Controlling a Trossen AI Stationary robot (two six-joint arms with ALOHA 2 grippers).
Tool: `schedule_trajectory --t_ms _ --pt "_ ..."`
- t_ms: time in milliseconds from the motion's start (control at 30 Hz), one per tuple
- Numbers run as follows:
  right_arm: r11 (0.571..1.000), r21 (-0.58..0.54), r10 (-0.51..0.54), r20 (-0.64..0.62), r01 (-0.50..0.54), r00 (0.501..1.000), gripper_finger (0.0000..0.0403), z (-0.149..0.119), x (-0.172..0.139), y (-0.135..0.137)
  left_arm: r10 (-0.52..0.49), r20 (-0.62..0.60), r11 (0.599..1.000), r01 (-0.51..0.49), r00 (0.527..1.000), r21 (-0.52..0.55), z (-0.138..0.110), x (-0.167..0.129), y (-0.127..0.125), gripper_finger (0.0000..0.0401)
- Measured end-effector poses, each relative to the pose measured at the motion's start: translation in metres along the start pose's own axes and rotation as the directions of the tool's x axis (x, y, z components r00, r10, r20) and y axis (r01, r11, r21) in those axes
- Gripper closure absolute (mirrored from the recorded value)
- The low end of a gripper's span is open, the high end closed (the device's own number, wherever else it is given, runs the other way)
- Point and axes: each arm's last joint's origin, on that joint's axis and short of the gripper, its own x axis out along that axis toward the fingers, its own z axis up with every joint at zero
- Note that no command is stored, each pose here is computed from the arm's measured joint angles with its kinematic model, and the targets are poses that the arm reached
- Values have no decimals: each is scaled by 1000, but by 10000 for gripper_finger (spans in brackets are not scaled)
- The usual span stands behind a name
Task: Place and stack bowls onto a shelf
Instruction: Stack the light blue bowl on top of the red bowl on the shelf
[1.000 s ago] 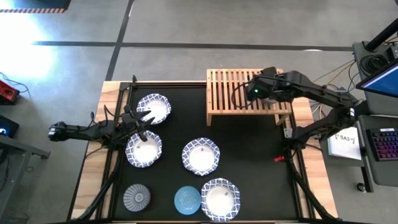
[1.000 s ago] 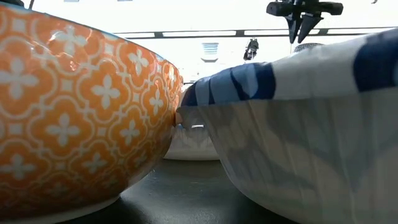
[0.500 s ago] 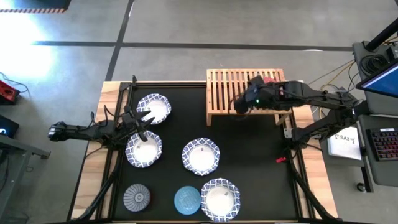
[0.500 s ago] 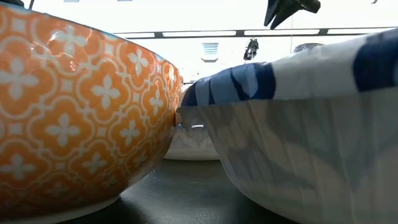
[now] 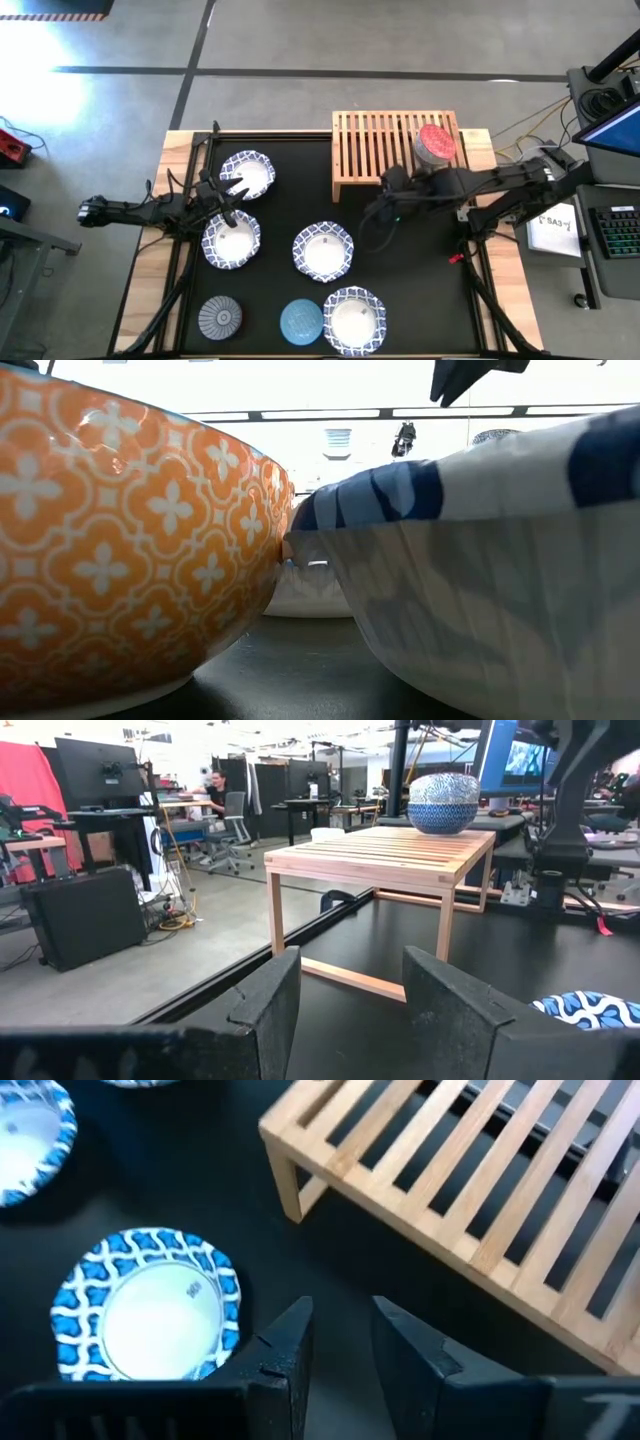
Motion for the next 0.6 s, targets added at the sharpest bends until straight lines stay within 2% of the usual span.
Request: schedule_trajectory --t_ms 600 --pt "996 -73 58 -33 -61 998 310 -40 -15 23 1 12 1000 -1 1000 -18 1 0 0 242"
